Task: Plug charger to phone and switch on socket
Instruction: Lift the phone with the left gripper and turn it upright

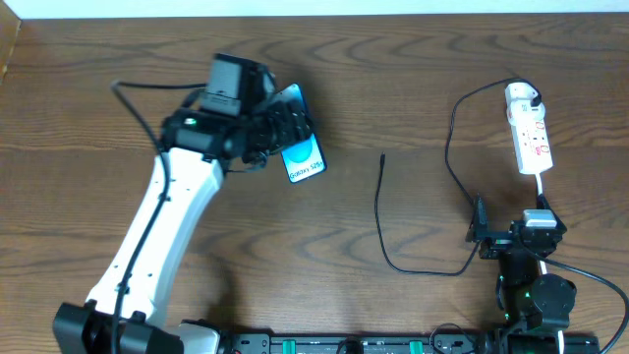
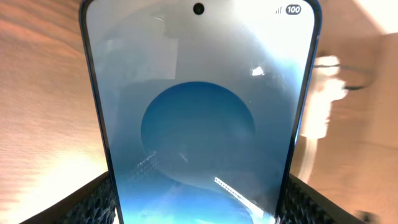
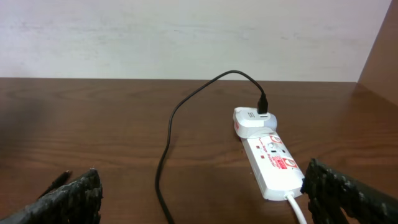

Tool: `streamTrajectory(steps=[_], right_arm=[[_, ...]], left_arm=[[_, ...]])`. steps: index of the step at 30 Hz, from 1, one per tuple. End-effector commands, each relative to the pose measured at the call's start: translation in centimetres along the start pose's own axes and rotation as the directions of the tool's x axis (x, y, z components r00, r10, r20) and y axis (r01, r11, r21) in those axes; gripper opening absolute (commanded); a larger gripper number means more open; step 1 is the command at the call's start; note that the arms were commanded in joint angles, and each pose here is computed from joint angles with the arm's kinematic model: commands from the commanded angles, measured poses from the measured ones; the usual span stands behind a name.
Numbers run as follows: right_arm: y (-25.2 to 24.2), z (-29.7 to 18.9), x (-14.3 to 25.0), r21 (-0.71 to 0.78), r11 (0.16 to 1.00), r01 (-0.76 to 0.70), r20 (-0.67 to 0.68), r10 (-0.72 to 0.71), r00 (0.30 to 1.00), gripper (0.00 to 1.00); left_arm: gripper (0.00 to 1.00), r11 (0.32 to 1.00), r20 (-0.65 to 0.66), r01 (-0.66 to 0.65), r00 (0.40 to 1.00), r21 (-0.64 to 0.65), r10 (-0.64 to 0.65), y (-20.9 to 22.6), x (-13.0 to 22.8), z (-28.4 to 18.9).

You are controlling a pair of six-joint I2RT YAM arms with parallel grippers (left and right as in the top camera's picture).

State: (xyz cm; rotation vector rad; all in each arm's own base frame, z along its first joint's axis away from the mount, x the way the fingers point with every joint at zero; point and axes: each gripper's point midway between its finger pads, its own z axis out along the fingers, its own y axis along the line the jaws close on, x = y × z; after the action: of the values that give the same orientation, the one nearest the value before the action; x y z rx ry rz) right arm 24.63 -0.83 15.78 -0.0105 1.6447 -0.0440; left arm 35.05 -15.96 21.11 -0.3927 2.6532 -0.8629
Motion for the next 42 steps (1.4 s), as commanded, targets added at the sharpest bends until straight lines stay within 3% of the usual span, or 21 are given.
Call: streamTrajectory(steps=[1,9,16,25,37,42], right_arm=[[-0.2,0.0,0.0,0.007,1.000,0.011,0.002,-0.012,1.000,0.99],[-0.2,0.0,0.0,0.007,1.000,0.011,0.002,-0.012,1.000,0.99],[-0.2,0.0,0.0,0.007,1.000,0.011,0.002,-0.012,1.000,0.99],[-0.2,0.0,0.1,0.007,1.000,0.011,0.002,-0.011,1.000,0.99],[-0.2,0.0,0.0,0.007,1.000,0.011,0.002,-0.012,1.000,0.99],[-0.2,0.0,0.0,0.007,1.000,0.011,0.002,-0.012,1.000,0.99]], left_arm=[[0.07,0.959,-0.142,0.164,0.981,0.233,-0.134,-3.0,0.9,-2.6],[0.08,0.769,-0.431,0.409,0.881,0.491,-0.194,-5.9,1.2,-8.2],[0.08,0.670,-0.578,0.580,0.771,0.464,-0.267,-6.5,1.4,-10.2],[0.07,0.602,-0.660,0.723,0.638,0.338,-0.397,-6.5,1.4,-10.2],[0.08,0.599,-0.662,0.728,0.633,0.332,-0.401,-6.5,1.4,-10.2],[0.08,0.581,-0.676,0.755,0.600,0.303,-0.427,-6.5,1.4,-10.2]])
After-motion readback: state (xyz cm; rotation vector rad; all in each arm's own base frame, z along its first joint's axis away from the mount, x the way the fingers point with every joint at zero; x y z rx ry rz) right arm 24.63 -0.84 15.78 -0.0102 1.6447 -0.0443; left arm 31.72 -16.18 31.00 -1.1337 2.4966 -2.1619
